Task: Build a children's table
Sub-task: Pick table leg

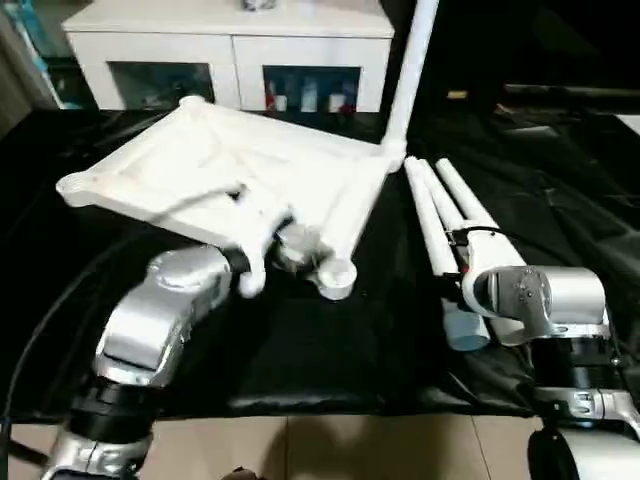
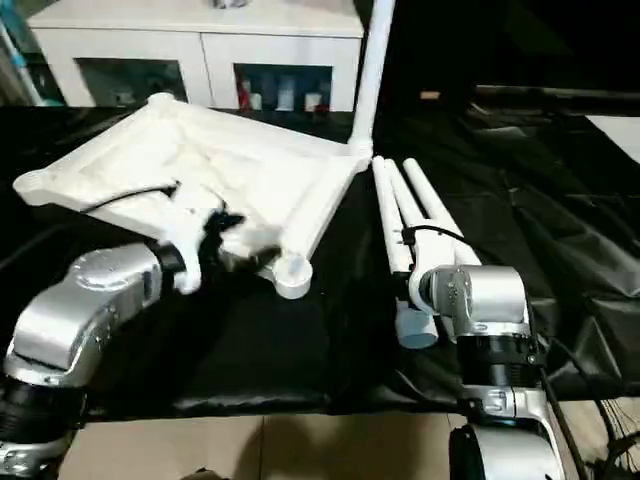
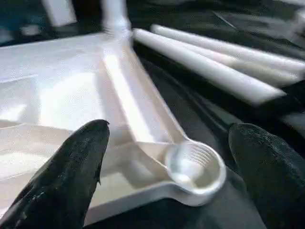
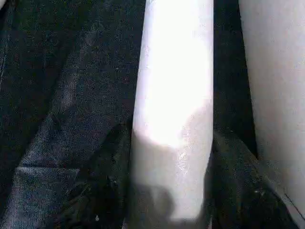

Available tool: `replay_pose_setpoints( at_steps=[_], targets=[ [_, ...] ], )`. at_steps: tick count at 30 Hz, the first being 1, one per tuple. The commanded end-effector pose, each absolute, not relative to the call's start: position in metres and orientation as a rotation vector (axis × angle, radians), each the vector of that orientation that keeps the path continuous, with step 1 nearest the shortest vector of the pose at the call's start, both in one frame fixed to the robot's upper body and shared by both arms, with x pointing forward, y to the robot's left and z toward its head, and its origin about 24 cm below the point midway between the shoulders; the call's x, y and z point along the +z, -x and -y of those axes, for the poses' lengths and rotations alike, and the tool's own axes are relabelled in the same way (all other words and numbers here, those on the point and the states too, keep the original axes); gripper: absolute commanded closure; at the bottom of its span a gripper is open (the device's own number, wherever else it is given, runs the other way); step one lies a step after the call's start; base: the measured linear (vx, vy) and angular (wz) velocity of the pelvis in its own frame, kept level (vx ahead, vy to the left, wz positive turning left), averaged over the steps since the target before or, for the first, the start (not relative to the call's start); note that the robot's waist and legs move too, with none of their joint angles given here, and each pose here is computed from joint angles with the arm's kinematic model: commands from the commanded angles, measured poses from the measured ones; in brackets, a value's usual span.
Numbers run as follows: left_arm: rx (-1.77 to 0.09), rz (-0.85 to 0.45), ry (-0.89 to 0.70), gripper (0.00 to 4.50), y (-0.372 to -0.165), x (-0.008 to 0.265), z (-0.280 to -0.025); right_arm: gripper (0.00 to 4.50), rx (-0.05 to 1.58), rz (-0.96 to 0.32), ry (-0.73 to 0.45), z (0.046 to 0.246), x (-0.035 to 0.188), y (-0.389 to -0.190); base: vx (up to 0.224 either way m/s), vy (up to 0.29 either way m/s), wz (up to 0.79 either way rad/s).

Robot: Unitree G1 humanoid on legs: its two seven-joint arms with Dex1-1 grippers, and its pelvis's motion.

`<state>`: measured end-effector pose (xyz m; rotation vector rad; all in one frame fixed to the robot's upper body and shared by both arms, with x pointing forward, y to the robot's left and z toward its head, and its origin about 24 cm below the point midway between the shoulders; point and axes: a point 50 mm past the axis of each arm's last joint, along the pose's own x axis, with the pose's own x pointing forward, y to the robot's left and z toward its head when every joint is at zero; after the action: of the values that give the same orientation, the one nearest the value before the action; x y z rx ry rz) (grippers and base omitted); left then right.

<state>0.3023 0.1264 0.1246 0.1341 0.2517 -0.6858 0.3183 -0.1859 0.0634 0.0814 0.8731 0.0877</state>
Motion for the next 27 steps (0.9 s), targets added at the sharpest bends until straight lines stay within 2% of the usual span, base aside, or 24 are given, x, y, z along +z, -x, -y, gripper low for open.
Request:
replay_pose_setpoints(
  at_steps=[1, 2, 4, 6, 9, 10, 11, 14, 19, 27],
  targets=[
    [-0.66, -0.249, -0.101, 0.0, -0.305, 0.125, -0.13, 2.61, 0.066, -0.866, -0.097, 0.187, 0.06, -0.315, 0.0, 0.0, 0.0],
    [-0.633, -0.206, -0.044, 0.0, -0.309, 0.127, -0.13, 2.61, 0.056, -0.832, -0.095, 0.186, 0.063, -0.317, 0.0, 0.0, 0.0],
    [-0.61, -0.169, -0.029, 0.0, -0.311, 0.129, -0.13, 2.62, 0.043, -0.824, -0.099, 0.187, 0.064, -0.317, 0.0, 0.0, 0.0],
    [-0.55, -0.213, 0.029, 0.0, -0.313, 0.125, -0.133, 2.62, 0.041, -0.753, -0.107, 0.186, 0.072, -0.321, 0.0, 0.0, 0.0],
    [-0.589, -0.16, 0.07, 0.0, -0.313, 0.13, -0.13, 2.62, 0.107, -0.473, -0.123, 0.179, 0.098, -0.33, 0.0, 0.0, 0.0],
    [-0.606, -0.139, 0.08, 0.0, -0.314, 0.134, -0.127, 2.62, 0.223, -0.302, -0.133, 0.171, 0.116, -0.33, 0.0, 0.0, 0.0],
    [-0.642, -0.125, 0.122, 0.0, -0.314, 0.14, -0.122, 2.62, 0.306, -0.233, -0.132, 0.166, 0.125, -0.326, 0.0, 0.0, 0.0],
    [-0.748, -0.122, 0.258, 0.0, -0.312, 0.152, -0.111, 2.62, 0.421, -0.166, -0.176, 0.16, 0.136, -0.318, 0.0, 0.0, 0.0],
    [-0.871, -0.158, 0.448, 0.0, -0.31, 0.163, -0.099, 2.64, 0.553, -0.103, -0.146, 0.152, 0.14, -0.31, 0.0, 0.0, 0.0],
    [-0.916, -0.126, 0.666, 0.0, -0.318, 0.18, -0.09, 2.64, 0.804, -0.039, -0.094, 0.13, 0.139, -0.291, 0.0, 0.0, 0.0]
  ],
)
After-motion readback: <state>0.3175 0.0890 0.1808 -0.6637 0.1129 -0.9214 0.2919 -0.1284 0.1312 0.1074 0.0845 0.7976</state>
